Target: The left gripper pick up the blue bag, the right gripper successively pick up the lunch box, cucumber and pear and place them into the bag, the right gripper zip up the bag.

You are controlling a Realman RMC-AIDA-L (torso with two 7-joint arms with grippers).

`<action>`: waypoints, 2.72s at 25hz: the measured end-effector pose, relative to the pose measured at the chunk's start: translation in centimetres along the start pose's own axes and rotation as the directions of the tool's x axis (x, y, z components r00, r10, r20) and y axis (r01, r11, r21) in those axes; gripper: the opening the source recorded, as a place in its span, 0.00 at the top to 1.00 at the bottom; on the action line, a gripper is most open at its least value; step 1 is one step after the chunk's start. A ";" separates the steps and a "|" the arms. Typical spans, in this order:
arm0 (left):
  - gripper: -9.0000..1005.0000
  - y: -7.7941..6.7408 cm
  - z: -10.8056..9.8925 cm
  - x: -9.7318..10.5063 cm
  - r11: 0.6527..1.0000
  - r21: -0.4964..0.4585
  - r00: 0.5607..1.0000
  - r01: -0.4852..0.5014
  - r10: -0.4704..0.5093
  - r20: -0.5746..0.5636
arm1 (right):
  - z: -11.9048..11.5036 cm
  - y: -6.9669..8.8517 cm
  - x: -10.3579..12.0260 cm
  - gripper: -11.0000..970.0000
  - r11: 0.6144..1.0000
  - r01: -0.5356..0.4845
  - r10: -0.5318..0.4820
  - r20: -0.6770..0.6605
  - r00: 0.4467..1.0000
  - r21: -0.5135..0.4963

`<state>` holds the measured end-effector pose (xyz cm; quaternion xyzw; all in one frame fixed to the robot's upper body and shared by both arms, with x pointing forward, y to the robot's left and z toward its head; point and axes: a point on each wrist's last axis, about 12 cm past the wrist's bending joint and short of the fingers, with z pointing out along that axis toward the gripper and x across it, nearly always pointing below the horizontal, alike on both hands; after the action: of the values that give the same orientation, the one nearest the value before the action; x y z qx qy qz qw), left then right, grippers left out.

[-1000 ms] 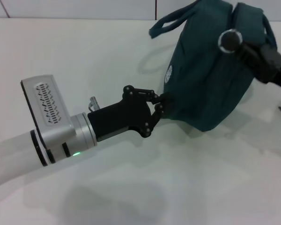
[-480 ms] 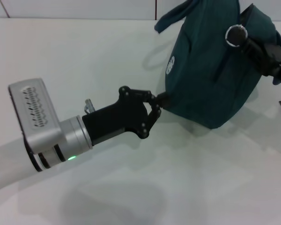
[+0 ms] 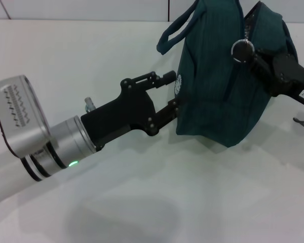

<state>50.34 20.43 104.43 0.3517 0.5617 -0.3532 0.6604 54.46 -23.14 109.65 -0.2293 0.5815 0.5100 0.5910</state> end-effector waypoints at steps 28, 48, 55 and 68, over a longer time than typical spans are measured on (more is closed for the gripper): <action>0.62 2.6 3.5 -1.9 0.988 -0.014 0.987 0.157 -0.156 0.048 | -0.1 0.9 1.2 0.98 0.989 0.142 -0.144 -0.043 0.989 -0.047; 0.94 1.8 2.8 -0.9 0.999 0.007 0.999 -0.046 0.046 -0.010 | -0.3 0.7 1.2 0.98 0.991 0.127 -0.131 -0.081 0.988 -0.053; 0.95 1.7 2.6 -0.8 0.997 0.002 0.997 -0.076 0.076 -0.013 | -0.3 1.0 1.4 0.97 0.991 0.117 -0.121 -0.069 0.990 -0.058; 0.96 1.5 2.0 -0.3 0.994 -0.003 0.994 -0.106 0.105 -0.038 | -1.3 0.3 0.3 0.97 0.990 0.122 -0.126 0.063 0.990 0.066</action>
<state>52.56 19.45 105.07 0.3857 0.5557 -0.3097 0.6682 53.59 -24.00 109.15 -0.2295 0.5614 0.4612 0.6476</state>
